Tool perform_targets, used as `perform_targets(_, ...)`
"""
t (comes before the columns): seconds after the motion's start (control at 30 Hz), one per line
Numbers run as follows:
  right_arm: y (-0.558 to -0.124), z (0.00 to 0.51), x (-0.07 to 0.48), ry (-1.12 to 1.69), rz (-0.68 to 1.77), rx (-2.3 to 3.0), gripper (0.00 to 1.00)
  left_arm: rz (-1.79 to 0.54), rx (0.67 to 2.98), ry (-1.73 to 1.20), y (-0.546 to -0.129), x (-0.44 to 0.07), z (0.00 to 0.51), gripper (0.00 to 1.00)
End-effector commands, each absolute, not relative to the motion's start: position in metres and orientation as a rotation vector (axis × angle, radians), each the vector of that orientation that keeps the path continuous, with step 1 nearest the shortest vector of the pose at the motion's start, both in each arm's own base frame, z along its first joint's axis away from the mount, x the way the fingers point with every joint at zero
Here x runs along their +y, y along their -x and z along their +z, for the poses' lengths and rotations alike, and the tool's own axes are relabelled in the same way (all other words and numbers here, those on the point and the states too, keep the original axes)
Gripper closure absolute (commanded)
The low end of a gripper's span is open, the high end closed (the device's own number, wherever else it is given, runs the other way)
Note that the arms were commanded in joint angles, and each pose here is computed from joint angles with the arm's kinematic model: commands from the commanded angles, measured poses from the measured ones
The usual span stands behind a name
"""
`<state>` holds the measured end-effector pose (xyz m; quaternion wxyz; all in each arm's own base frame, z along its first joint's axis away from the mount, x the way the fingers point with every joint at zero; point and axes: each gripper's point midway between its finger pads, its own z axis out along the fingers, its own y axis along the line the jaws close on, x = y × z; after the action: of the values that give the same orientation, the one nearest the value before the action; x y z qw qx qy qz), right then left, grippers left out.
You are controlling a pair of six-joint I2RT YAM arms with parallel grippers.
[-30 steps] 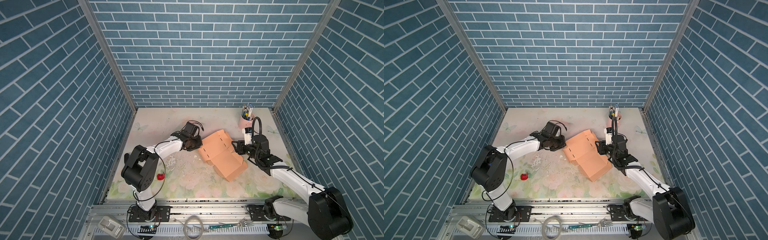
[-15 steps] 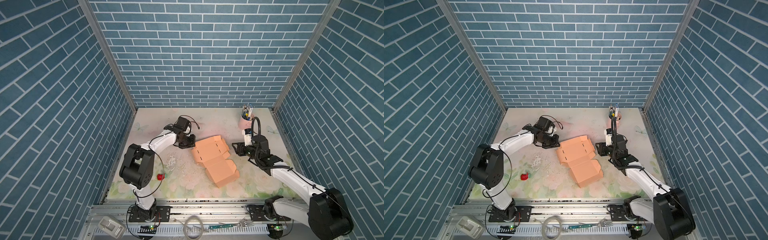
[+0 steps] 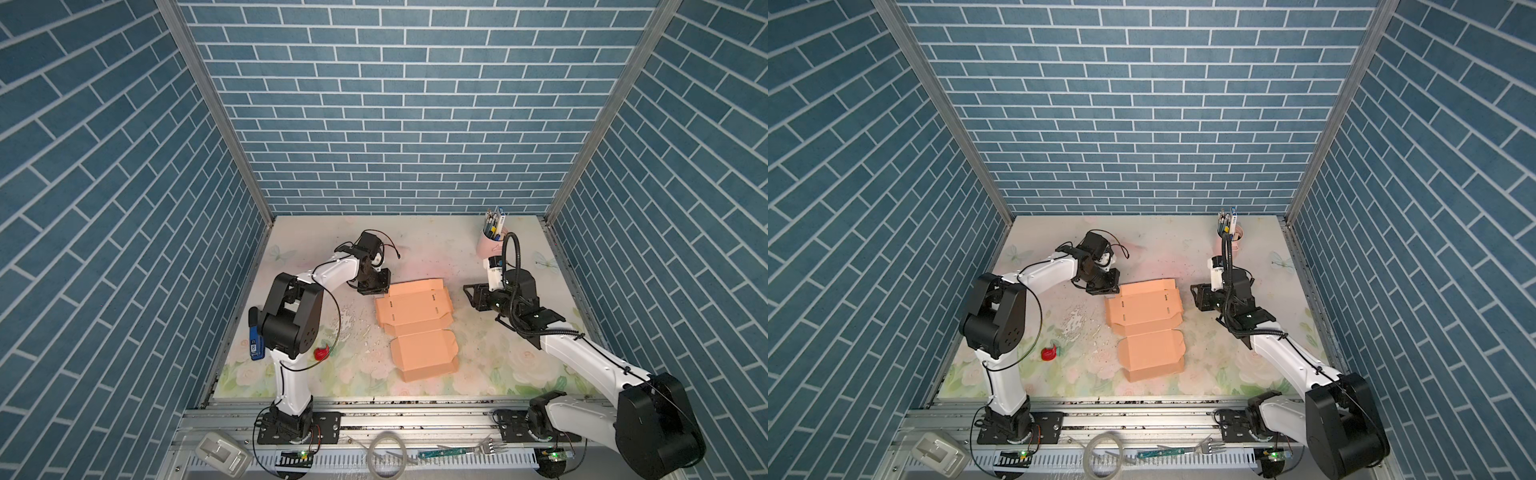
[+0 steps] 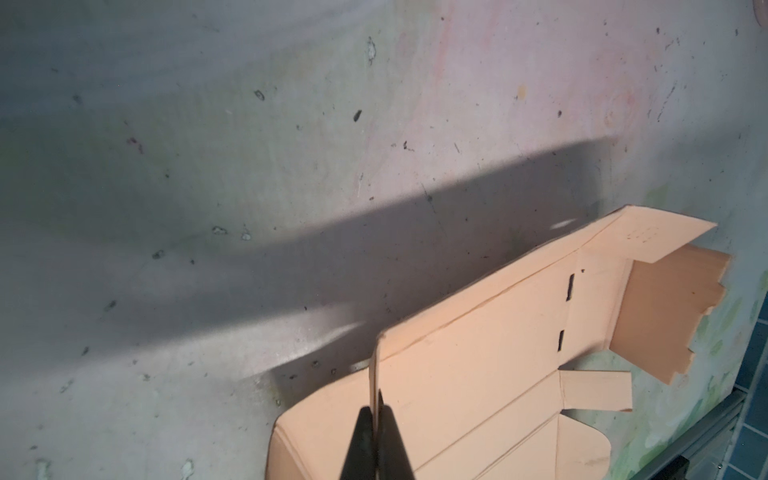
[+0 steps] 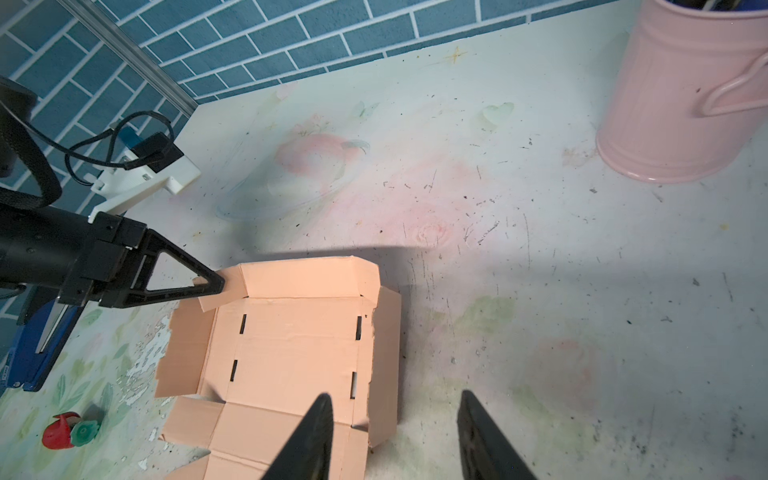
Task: Fold the paper box
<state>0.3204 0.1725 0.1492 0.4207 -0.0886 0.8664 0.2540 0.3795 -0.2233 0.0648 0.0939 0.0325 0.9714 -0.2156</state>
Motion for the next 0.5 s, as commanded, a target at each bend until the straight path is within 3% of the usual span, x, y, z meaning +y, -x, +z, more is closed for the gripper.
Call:
perform_targets(0.0, -0.324, 0.152, 0.179, 0.242, 0.654, 2.152, 0.51, -0.61, 2.808, -0.085, -0.399, -0.23, 0.079, 1.0)
perform_targets(0.47, -0.339, 0.156, 0.2, 0.309, 0.655, 2.149, 0.51, -0.648, 2.627, -0.156, -0.43, -0.249, 0.106, 1.0)
